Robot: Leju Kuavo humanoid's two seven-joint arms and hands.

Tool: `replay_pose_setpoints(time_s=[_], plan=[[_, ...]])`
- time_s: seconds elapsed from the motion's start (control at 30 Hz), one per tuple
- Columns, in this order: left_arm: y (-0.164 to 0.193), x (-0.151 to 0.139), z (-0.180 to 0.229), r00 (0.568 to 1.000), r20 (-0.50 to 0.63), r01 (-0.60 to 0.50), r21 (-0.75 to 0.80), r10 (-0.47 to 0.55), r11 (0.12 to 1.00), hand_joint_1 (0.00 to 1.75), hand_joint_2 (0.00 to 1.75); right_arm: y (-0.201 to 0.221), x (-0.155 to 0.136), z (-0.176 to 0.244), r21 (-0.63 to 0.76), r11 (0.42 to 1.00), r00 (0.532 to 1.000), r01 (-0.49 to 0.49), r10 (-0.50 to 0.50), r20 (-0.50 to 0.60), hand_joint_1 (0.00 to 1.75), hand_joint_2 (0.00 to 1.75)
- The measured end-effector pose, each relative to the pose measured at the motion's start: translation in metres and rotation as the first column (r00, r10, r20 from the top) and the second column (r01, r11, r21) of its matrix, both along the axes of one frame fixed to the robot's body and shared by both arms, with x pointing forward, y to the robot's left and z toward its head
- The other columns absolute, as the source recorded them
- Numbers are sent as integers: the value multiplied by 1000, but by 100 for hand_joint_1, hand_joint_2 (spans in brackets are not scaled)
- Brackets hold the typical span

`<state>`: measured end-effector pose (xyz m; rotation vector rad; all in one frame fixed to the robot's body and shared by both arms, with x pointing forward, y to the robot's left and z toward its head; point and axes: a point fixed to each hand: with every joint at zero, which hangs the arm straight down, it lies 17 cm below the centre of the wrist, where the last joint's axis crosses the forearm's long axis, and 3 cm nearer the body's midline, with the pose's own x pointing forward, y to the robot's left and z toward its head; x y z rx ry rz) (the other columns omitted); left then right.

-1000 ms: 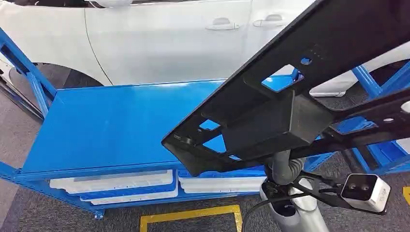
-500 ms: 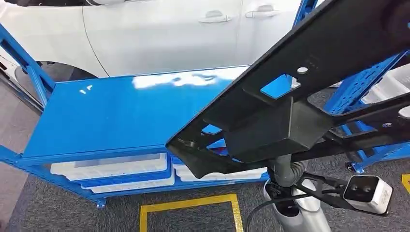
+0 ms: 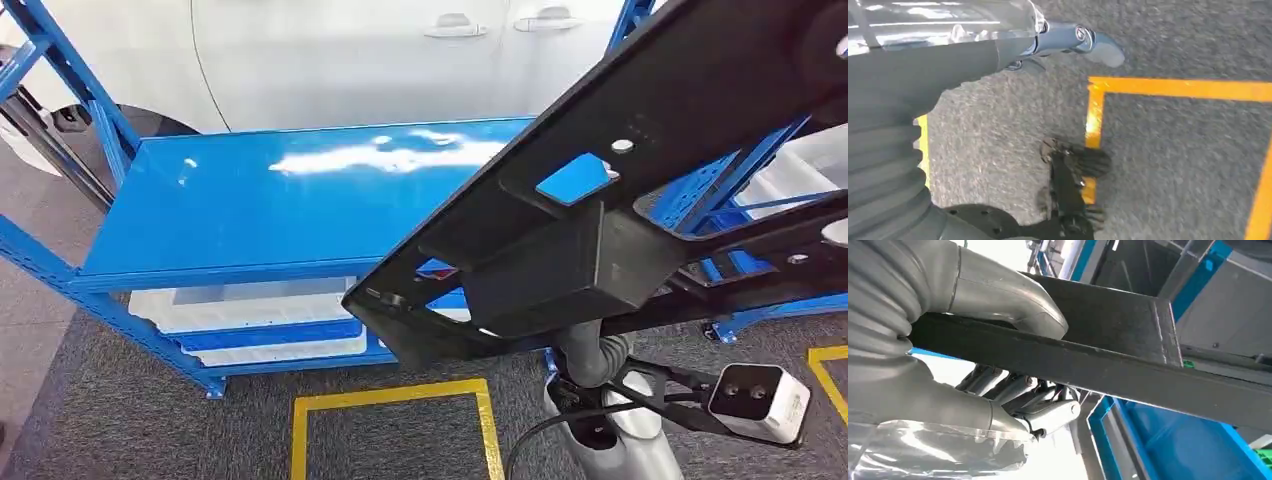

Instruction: Take the parts from the cabinet and place them on the table.

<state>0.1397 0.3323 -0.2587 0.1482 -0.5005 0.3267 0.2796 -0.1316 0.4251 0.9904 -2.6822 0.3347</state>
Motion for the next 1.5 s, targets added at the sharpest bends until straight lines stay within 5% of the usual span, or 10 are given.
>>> replay_pose_setpoints(time_s=[1.2, 1.5], plan=[[-2, -5, -2, 1000, -17, -13, -6, 12, 1000, 0, 175, 1, -6, -13, -49, 999, 1000, -17, 16, -13, 175, 175], [-2, -5, -1, 1000, -9, -2, -2, 2, 1000, 0, 175, 8, -18, -10, -105, 992, 996, 76, -70, 60, 175, 175]])
